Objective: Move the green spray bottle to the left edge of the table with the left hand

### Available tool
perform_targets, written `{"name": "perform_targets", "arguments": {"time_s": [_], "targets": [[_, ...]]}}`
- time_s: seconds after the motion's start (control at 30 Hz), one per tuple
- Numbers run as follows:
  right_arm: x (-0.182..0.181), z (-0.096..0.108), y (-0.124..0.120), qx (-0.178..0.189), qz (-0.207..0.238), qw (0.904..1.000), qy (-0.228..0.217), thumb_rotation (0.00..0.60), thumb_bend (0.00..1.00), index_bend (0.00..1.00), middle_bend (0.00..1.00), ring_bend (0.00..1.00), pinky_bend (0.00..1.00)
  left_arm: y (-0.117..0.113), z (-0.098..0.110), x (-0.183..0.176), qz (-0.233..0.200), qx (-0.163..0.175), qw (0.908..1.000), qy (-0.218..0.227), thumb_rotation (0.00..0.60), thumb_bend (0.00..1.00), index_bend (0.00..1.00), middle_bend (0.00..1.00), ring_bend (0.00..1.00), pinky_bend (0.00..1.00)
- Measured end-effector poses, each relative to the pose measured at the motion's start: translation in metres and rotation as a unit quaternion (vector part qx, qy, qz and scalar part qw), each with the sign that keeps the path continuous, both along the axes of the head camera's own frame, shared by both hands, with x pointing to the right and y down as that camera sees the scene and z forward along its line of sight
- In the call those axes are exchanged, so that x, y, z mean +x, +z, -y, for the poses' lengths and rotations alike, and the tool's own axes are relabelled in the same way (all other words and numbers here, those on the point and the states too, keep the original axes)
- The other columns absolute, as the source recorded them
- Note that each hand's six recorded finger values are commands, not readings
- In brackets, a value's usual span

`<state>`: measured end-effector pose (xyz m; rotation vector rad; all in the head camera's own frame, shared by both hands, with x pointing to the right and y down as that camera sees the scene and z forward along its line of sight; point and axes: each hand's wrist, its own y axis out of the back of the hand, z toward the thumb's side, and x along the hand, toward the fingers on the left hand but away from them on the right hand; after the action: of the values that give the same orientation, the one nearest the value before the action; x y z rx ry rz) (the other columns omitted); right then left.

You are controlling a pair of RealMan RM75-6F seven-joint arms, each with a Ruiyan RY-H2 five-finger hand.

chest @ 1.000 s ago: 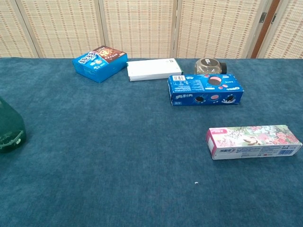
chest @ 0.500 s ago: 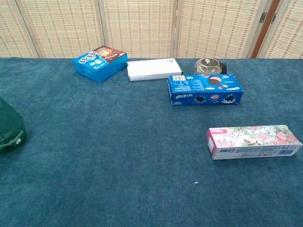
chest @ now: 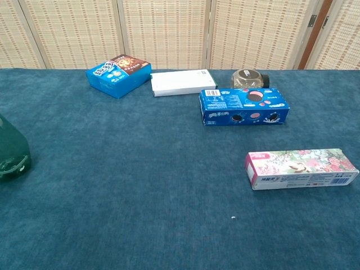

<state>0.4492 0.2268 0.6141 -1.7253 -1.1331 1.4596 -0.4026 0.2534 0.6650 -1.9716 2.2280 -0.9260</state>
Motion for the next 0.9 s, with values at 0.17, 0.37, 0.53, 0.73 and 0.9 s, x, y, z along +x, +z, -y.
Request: {"name": "perform_targets", "arguments": {"time_s": [0.17,0.37,0.53,0.73,0.9], "targets": [[0.000,0.000,0.000,0.000,0.000,1.0000,0.000,0.600,0.24,0.40,0.37,0.32,0.52,-0.001,0.000,-0.001,0.000,-0.002,1.0000,0.000,0.600,0.00,0.07,0.17,0.14,0.06],[-0.001,0.001,-0.001,0.001,0.000,1.0000,-0.001,0.600,0.24,0.40,0.37,0.32,0.52,-0.003,-0.001,-0.002,0.004,-0.006,1.0000,0.004,0.600,0.00,0.06,0.16,0.14,0.06],[-0.001,0.001,-0.002,0.002,0.000,1.0000,-0.001,0.600,0.24,0.40,0.37,0.32,0.52,-0.006,-0.002,-0.005,0.013,-0.012,0.9998,0.010,0.600,0.00,0.07,0.16,0.13,0.06],[-0.002,0.002,-0.002,0.004,0.000,1.0000,-0.003,0.600,0.24,0.40,0.37,0.32,0.52,-0.011,-0.004,-0.012,0.022,-0.014,0.9996,0.003,0.600,0.00,0.07,0.16,0.13,0.06],[-0.003,0.004,-0.004,0.007,0.000,1.0000,-0.005,0.600,0.24,0.40,0.37,0.32,0.52,-0.015,-0.003,-0.018,0.030,-0.011,0.9995,0.002,0.600,0.00,0.07,0.16,0.13,0.06]]}}
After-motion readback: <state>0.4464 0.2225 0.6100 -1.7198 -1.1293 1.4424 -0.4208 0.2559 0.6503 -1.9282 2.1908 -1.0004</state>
